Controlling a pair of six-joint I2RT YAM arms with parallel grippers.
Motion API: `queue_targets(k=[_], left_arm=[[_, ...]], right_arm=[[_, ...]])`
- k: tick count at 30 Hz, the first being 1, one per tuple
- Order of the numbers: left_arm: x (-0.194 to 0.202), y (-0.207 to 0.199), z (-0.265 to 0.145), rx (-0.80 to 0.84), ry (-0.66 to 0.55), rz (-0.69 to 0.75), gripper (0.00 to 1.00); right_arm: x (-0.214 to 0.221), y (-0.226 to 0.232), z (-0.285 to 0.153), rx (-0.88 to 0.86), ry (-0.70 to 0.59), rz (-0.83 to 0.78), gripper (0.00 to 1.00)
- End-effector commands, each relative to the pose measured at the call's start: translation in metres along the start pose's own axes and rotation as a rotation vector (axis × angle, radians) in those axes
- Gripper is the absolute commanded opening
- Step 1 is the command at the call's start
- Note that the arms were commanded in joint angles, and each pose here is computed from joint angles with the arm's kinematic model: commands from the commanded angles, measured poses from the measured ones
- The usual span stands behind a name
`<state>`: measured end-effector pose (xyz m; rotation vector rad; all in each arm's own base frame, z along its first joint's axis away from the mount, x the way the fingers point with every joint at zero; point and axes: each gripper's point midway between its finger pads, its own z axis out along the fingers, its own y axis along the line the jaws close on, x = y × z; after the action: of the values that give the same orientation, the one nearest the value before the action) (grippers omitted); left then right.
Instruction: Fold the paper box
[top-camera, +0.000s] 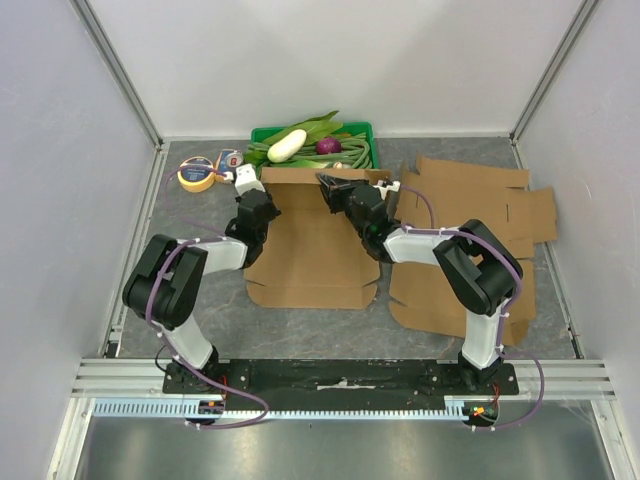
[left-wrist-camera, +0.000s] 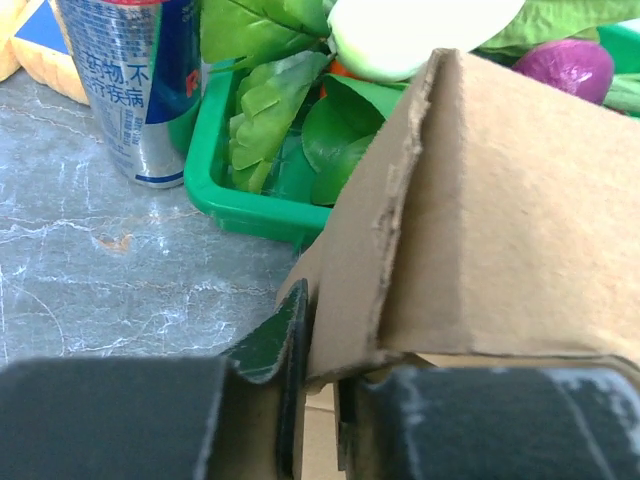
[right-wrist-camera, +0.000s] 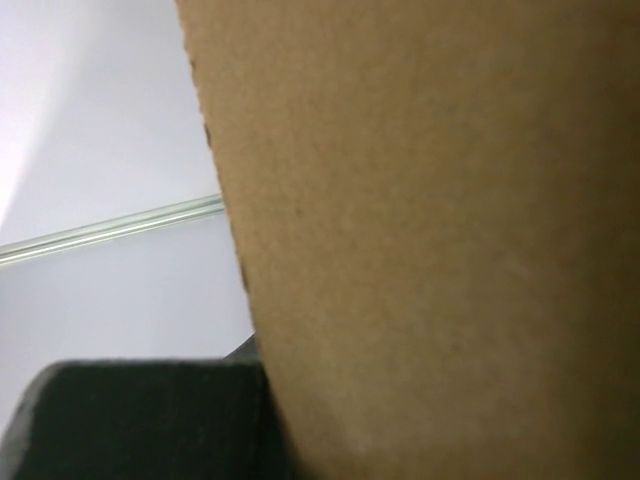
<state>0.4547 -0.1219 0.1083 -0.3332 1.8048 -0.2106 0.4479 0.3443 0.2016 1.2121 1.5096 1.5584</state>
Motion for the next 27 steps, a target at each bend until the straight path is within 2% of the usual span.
queue_targets(k=[1, 7, 9, 10, 11, 14, 16, 18, 19, 20, 24, 27], left_arm=[[-0.011, 0.037, 0.008, -0.276, -0.06, 0.073, 0.02], [-0.005, 0.052, -0.011, -0.375, -0.033, 0.08, 0.02], [-0.006, 0.051, -0.018, -0.35, -0.026, 0.034, 0.03], [-0.001, 0.043, -0.02, -0.291, 0.007, 0.024, 0.14], [0.008, 0.044, -0.027, -0.265, 0.033, 0.02, 0.47], [0.008, 0.025, -0.054, -0.126, 0.092, -0.026, 0.71], [-0.003, 0.016, -0.082, -0.045, 0.107, -0.078, 0.74], [0.009, 0.02, -0.106, -0.008, 0.158, -0.097, 0.76], [-0.011, 0.018, -0.127, 0.028, 0.121, -0.144, 0.75], [-0.002, 0.026, -0.138, 0.032, 0.133, -0.147, 0.75], [-0.033, 0.036, -0.185, 0.078, 0.053, -0.197, 0.72], [-0.057, 0.046, -0.211, 0.067, -0.014, -0.246, 0.78]], right_arm=[[0.02, 0.02, -0.001, -0.026, 0.047, 0.067, 0.0], [0.024, 0.016, -0.003, -0.014, 0.036, 0.065, 0.0], [0.026, 0.015, -0.004, -0.019, 0.04, 0.068, 0.0], [0.029, 0.014, -0.005, -0.021, 0.045, 0.058, 0.0], [0.033, 0.016, -0.007, -0.027, 0.054, 0.052, 0.0], [0.038, 0.014, -0.011, -0.033, 0.05, 0.025, 0.0], [0.045, 0.011, -0.014, -0.036, 0.067, 0.026, 0.0], [0.048, 0.011, -0.017, -0.041, 0.058, 0.027, 0.0], [0.054, 0.01, -0.018, -0.041, 0.067, 0.019, 0.01], [0.058, 0.007, -0.019, -0.037, 0.071, 0.016, 0.01], [0.071, 0.0, -0.021, -0.029, 0.079, 0.01, 0.04], [0.083, -0.006, -0.023, -0.016, 0.096, -0.034, 0.14]])
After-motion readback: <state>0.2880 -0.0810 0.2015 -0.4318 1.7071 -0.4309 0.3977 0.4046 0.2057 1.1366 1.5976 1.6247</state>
